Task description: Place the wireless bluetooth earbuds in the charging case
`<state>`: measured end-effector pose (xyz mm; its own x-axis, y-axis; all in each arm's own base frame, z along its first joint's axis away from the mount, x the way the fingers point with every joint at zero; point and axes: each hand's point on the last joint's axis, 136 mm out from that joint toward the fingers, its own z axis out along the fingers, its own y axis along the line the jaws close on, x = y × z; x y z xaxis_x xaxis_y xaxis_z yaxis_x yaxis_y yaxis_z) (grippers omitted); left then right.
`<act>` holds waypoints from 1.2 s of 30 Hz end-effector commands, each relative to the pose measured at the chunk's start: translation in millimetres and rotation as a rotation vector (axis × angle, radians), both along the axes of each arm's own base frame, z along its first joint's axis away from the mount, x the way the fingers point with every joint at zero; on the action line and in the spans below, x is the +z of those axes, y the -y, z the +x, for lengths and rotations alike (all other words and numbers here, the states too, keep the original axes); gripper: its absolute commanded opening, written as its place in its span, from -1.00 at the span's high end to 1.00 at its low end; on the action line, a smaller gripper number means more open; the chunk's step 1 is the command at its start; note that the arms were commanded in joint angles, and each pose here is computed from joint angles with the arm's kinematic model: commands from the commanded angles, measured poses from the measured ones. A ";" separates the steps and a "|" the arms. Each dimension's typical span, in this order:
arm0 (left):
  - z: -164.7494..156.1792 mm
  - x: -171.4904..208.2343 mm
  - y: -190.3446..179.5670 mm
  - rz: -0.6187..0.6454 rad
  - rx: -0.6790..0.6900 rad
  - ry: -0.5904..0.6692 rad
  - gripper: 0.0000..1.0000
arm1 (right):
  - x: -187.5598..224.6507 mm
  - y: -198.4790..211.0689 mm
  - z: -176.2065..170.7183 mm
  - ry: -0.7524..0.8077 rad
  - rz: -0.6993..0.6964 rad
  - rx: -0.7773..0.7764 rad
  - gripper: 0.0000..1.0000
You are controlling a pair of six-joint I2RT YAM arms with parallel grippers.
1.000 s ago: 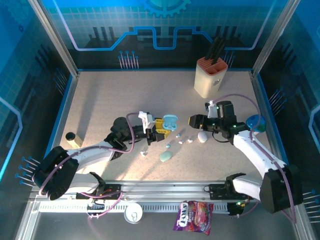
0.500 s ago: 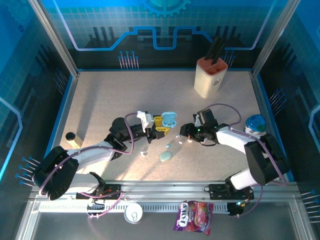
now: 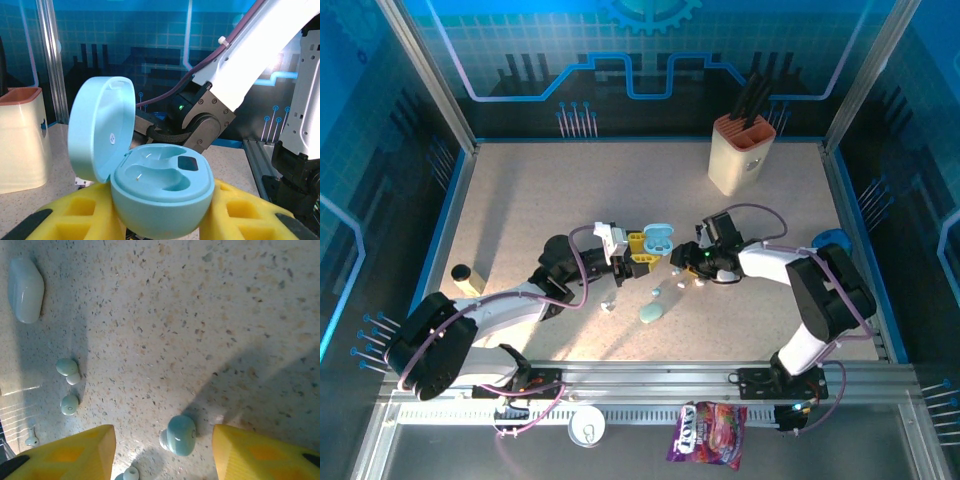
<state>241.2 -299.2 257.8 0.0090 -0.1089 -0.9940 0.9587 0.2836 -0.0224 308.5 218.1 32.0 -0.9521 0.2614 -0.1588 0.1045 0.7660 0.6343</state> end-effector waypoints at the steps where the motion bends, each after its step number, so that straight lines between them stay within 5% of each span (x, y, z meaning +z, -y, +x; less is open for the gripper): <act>1: -2.7 7.9 1.4 -0.013 -0.011 0.052 0.41 | 0.4 -11.5 2.6 -0.009 0.026 0.028 -0.04; 15: -4.2 3.0 -1.3 0.001 0.000 0.054 0.43 | -27.1 0.4 -12.3 -0.087 -0.100 0.077 0.55; 20: -4.1 -1.6 -3.7 0.009 0.017 0.053 0.44 | -24.0 1.3 -10.0 -0.072 -0.115 0.086 0.60; 36: 24.7 -42.1 -16.4 0.089 0.181 -0.034 0.47 | 95.7 60.0 21.0 0.487 -0.467 0.129 0.56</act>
